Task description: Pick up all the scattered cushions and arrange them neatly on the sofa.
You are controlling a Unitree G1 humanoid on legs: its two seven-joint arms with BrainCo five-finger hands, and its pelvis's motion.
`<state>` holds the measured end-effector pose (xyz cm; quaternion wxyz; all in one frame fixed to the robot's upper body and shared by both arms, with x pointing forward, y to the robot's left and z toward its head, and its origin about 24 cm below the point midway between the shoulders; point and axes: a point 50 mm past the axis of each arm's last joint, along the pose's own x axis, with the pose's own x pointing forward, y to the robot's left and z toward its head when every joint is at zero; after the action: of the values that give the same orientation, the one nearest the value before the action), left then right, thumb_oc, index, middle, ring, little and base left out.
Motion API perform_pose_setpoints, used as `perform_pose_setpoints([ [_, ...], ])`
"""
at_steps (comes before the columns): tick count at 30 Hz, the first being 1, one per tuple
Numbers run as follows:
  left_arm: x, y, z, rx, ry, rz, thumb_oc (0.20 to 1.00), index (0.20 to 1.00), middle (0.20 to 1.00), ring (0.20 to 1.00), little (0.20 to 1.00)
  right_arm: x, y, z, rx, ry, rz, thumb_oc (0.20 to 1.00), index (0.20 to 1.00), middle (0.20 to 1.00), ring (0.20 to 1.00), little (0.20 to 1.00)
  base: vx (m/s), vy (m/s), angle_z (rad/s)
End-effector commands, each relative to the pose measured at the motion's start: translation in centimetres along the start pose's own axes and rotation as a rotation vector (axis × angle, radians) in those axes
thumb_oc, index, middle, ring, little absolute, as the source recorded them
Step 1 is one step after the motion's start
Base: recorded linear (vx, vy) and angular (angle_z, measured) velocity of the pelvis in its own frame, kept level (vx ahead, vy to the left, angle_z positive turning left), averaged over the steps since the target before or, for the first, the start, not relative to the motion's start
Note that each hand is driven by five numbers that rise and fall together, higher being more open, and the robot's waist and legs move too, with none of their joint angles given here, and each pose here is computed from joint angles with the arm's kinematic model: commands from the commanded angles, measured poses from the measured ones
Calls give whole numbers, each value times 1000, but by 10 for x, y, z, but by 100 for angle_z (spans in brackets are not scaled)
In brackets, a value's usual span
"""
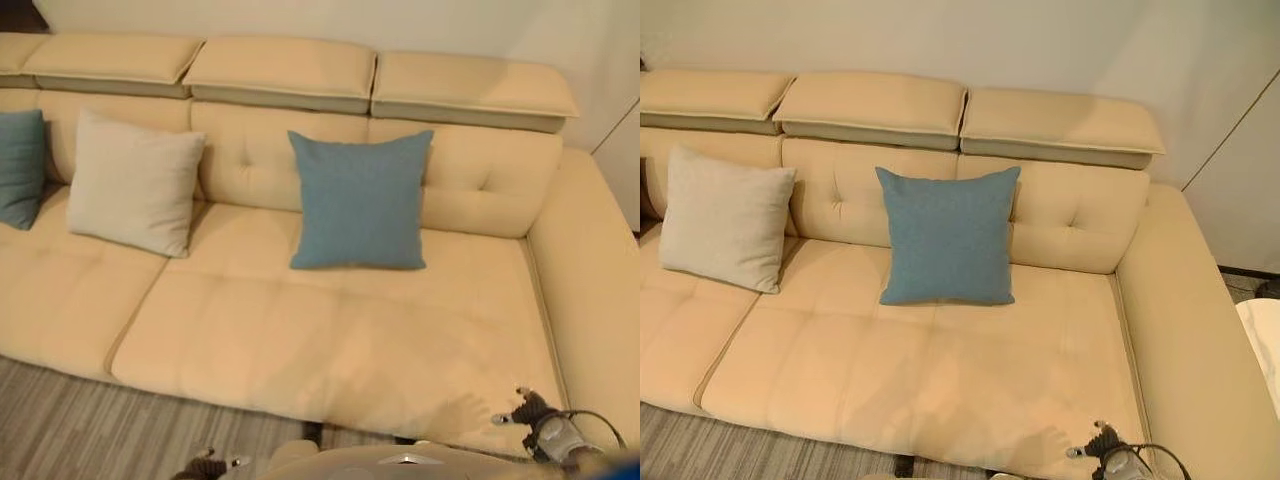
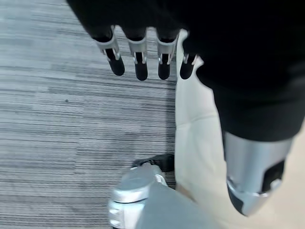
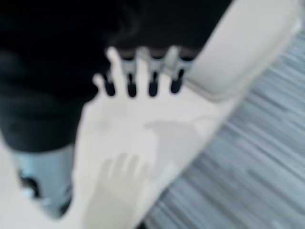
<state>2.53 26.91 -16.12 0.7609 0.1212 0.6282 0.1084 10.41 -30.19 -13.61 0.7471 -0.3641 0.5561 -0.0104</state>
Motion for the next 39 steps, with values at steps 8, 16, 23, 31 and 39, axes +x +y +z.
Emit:
perform_pose_setpoints([
  [8,3,5,38,147,-94,18,1000,1000,1000,1000,1000,2,2,21,-25,-16,-2,1000,1000,1000,1000,1000,-113,101,-14],
  [16,4,12,71,193,-160,42,1000,1000,1000,1000,1000,2,12,35,-47,-46,31,1000,1000,1000,1000,1000,-250,58,-18],
  [23,4,22,81,112,-170,78,1000,1000,1000,1000,1000,2,8,37,-34,-56,16,1000,1000,1000,1000,1000,-165,-163,-23],
  [31,2,25,108,107,-209,91,1000,1000,1000,1000,1000,3,-1,14,-27,29,-6,1000,1000,1000,1000,1000,-207,-77,24],
  [39,2,32,110,88,-190,115,1000,1000,1000,1000,1000,1,4,1,-61,76,21,1000,1000,1000,1000,1000,32,110,11],
])
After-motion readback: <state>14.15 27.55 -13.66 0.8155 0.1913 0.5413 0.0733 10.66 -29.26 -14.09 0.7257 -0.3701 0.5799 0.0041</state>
